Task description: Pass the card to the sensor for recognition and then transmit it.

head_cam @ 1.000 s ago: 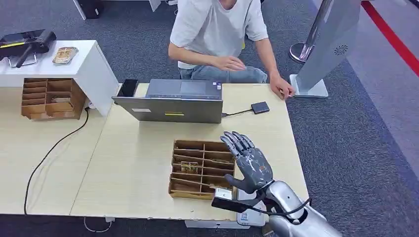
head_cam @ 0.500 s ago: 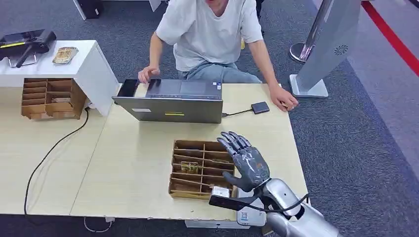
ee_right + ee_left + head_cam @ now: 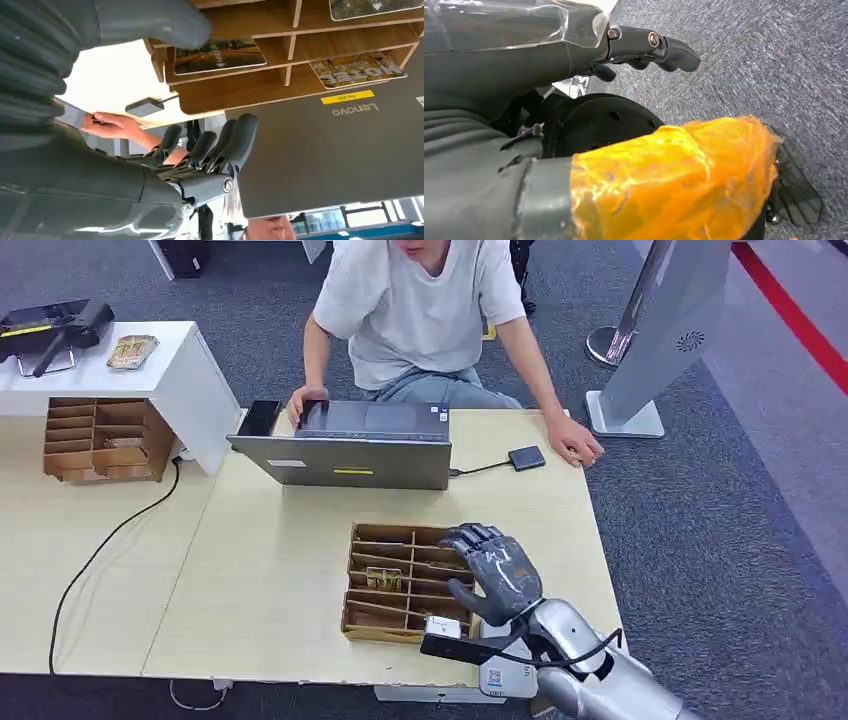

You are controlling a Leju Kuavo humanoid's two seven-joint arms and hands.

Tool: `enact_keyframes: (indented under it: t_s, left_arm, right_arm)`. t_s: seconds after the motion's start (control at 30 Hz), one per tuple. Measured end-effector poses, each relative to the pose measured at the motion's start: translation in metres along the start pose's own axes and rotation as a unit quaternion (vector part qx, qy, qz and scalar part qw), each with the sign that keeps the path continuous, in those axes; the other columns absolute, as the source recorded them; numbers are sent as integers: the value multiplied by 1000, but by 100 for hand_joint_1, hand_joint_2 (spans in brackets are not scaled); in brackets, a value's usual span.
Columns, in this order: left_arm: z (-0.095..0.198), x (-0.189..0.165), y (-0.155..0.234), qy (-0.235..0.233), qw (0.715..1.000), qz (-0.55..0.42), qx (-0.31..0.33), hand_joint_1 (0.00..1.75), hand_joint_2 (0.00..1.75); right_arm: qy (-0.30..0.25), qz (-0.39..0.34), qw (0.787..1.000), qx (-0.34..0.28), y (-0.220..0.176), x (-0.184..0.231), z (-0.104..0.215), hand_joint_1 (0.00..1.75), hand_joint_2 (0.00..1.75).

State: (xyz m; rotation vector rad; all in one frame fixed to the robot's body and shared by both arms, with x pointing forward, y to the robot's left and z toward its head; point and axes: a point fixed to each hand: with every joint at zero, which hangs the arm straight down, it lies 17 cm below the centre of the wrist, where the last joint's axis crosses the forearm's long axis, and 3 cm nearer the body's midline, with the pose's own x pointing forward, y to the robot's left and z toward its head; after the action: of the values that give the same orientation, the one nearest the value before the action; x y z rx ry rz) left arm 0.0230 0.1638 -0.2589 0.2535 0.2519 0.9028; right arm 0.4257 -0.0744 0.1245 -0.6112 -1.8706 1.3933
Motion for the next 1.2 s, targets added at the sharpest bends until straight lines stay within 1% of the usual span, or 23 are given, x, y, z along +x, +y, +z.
enact_keyframes:
  t_s: [0.03,0.07,0.13,0.2,0.3,0.4,0.5,0.57,0.67,0.73,1.2]
  left_arm:
    - [0,0,0,0,1000,0,0,0,0]
    - [0,0,0,0,1000,0,0,0,0]
    - [0,0,0,0,1000,0,0,0,0]
    - [0,0,0,0,1000,0,0,0,0]
    - [0,0,0,0,1000,0,0,0,0]
    - [0,0,0,0,1000,0,0,0,0]
    - [0,0,0,0,1000,0,0,0,0]
    - [0,0,0,0,1000,0,0,0,0]
    - [0,0,0,0,1000,0,0,0,0]
    - [0,0,0,0,1000,0,0,0,0]
    - [0,0,0,0,1000,0,0,0,0]
  right_arm:
    - [0,0,1000,1,0,0,0,59,175]
    - [0,0,1000,1,0,0,-1,54,175]
    - [0,-1,1000,2,1,1,-1,51,175]
    - [-1,-1,1000,3,1,1,-1,52,175]
    - [-1,0,1000,4,2,1,-2,49,175]
    - [-2,0,1000,7,3,2,-2,52,175]
    - [-3,1,1000,7,3,2,-3,51,175]
    - [-3,1,1000,9,4,2,-3,45,175]
    - [0,0,1000,12,5,1,-3,45,175]
    - [2,-1,1000,14,6,0,-3,42,175]
    - [9,0,1000,23,12,-6,-1,44,175]
